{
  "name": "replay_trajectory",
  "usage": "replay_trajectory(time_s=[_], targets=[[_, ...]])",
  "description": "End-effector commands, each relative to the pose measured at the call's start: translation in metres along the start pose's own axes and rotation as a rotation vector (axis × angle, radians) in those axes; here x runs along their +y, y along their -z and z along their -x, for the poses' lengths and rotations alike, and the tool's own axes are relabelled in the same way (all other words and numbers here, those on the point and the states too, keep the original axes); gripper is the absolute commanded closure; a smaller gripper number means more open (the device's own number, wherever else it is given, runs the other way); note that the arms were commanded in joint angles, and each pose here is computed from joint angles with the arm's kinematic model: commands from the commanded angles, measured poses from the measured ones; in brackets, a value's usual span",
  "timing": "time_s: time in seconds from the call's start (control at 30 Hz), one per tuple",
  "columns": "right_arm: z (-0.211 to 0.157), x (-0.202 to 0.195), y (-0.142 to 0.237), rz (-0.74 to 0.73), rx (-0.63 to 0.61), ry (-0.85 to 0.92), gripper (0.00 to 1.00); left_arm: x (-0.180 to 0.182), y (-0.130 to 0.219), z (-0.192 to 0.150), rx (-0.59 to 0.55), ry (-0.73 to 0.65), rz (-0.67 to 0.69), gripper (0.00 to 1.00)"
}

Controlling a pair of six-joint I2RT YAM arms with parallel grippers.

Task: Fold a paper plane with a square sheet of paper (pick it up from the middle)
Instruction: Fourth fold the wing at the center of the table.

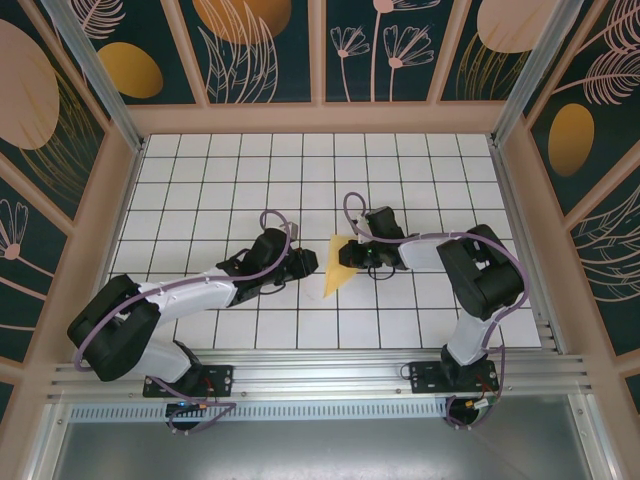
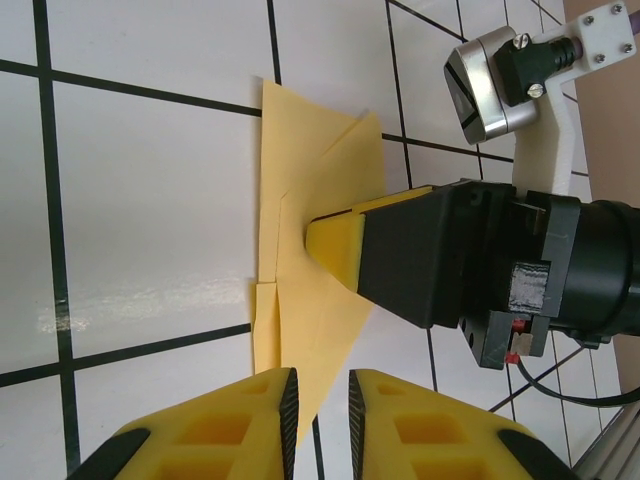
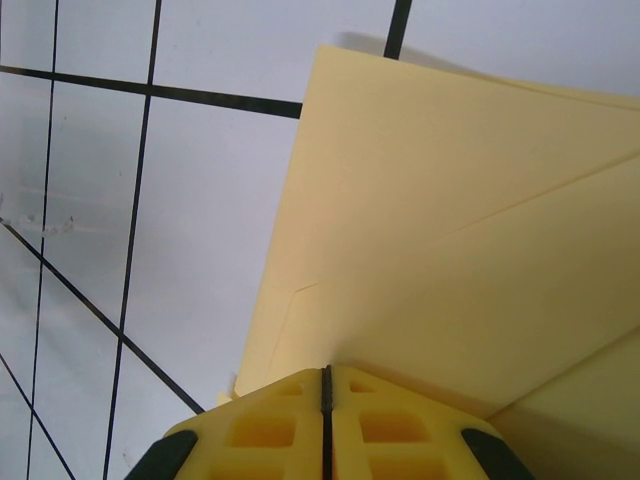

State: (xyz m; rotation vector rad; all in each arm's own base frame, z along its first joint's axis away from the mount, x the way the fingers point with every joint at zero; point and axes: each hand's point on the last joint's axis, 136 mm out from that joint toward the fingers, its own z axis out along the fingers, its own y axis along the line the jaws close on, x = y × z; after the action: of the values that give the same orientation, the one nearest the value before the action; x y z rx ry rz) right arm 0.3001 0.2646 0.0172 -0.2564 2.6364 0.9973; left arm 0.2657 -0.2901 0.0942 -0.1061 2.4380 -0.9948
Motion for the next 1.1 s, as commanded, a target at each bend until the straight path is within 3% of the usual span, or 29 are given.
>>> replay_trajectory(time_s=[0.0,0.33,0.6,1.07], targets=[[-0.046,-0.016,-0.005,-0.065,0.169,-0.023,0.90,0.002,-0.003,0.004,-0.015,0.013,0.006,0.76],[-0.037,0.004,0.010,-0.051,0.145,0.047,0.88,0.001,-0.002,0.008,-0.016,0.017,0.003,0.76],[-0.021,0.012,0.027,-0.073,0.053,0.028,0.85,0.004,0.002,0.008,-0.025,0.022,0.006,0.76],[-0.013,0.002,0.058,-0.180,-0.074,-0.068,0.69,0.006,-0.002,0.009,-0.017,0.015,0.011,0.74]])
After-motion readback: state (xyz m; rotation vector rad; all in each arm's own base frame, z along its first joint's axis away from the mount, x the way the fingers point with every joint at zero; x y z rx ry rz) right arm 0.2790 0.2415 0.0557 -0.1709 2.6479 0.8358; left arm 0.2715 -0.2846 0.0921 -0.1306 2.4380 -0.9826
